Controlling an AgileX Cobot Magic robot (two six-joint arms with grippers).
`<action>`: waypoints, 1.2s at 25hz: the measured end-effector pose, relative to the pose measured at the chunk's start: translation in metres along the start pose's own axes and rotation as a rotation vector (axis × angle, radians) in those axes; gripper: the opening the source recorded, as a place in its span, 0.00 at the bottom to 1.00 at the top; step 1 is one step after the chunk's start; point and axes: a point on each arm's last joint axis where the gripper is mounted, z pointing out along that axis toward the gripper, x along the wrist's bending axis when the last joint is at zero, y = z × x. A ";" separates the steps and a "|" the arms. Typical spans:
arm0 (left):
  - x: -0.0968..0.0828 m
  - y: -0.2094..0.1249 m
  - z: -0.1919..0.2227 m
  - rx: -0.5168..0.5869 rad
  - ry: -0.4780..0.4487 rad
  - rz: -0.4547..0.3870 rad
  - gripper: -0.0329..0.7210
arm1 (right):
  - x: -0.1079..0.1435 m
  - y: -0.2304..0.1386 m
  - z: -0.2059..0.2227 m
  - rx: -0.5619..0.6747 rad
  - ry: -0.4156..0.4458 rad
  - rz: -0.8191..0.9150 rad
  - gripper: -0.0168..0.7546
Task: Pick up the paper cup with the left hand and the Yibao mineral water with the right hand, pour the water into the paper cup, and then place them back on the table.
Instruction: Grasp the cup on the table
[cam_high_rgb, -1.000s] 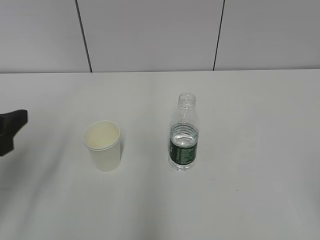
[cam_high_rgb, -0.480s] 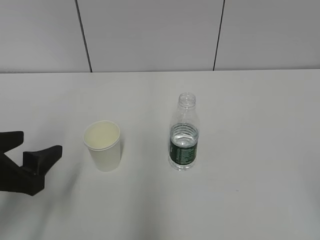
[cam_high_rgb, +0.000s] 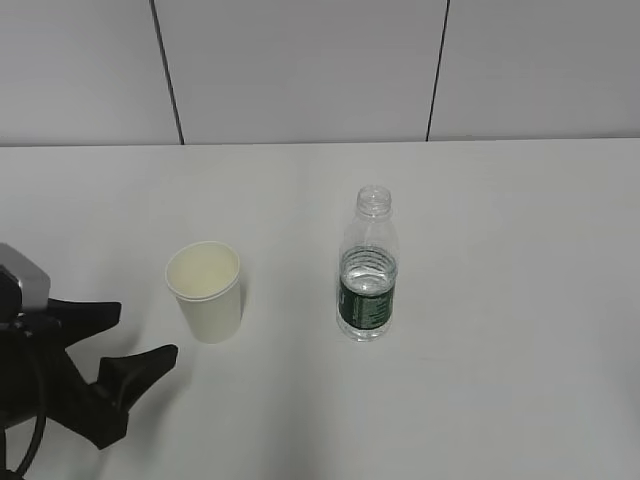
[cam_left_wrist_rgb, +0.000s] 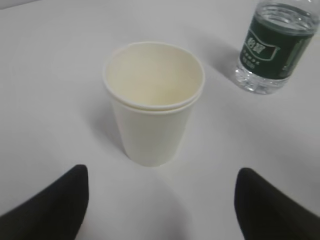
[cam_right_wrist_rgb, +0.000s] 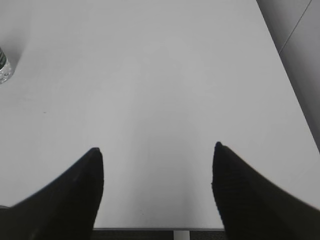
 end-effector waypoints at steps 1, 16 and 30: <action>0.000 -0.003 0.002 -0.017 -0.019 -0.009 0.80 | 0.000 0.000 0.000 0.000 0.000 0.000 0.67; 0.021 -0.025 0.030 0.011 -0.043 0.015 0.78 | 0.000 0.000 0.000 0.000 0.000 0.000 0.67; 0.036 -0.018 0.065 -0.037 -0.102 0.080 0.78 | 0.000 0.000 0.000 0.000 0.000 0.000 0.67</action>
